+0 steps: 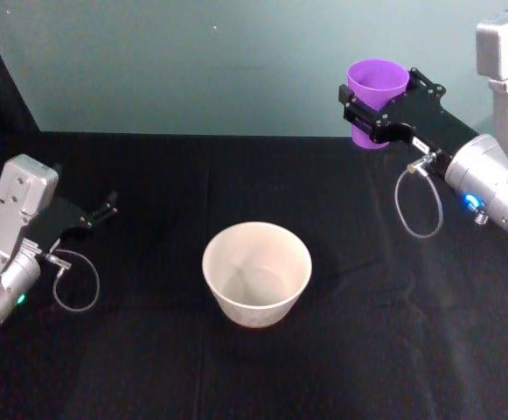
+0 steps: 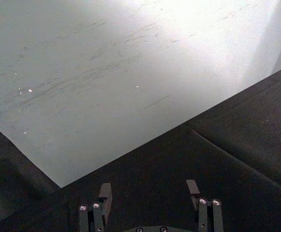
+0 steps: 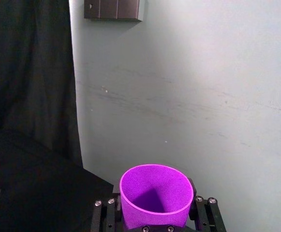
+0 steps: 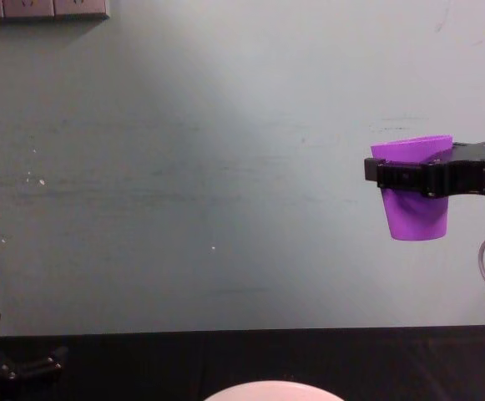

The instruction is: Pick up the cup and pour the mung beans from the cup into the bowl.

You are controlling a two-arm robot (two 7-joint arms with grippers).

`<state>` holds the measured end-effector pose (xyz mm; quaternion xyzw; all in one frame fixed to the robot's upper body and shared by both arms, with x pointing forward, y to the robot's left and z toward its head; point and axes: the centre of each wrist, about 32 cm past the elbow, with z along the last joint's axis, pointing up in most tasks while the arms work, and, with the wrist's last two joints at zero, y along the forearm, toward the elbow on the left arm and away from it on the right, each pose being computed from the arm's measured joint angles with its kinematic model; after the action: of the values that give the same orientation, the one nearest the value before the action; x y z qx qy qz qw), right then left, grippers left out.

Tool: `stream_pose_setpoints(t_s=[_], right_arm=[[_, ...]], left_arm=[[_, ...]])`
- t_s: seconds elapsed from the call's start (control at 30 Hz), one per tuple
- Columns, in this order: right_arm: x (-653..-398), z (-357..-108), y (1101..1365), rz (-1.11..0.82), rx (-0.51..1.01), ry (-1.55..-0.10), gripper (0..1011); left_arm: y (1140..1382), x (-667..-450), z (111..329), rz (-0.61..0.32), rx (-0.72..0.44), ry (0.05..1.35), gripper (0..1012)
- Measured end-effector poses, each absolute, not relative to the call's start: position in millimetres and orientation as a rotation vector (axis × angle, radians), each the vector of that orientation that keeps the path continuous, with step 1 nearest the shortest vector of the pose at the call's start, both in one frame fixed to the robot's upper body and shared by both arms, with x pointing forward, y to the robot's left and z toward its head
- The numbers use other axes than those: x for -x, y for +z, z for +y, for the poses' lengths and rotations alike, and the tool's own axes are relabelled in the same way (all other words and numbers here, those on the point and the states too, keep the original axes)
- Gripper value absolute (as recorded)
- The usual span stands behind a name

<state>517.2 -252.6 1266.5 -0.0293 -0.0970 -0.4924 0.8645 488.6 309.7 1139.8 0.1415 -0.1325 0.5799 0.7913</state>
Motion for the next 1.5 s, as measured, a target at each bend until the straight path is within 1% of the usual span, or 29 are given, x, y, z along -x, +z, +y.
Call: stream_pose_setpoints(t_s=[1.5], right_arm=[[-517.3,-252.6,1266.5,-0.203,0.061,-1.032,750]], left_arm=[[1139.8,-488.6,309.7,-0.285,-0.304,1.248,1000]])
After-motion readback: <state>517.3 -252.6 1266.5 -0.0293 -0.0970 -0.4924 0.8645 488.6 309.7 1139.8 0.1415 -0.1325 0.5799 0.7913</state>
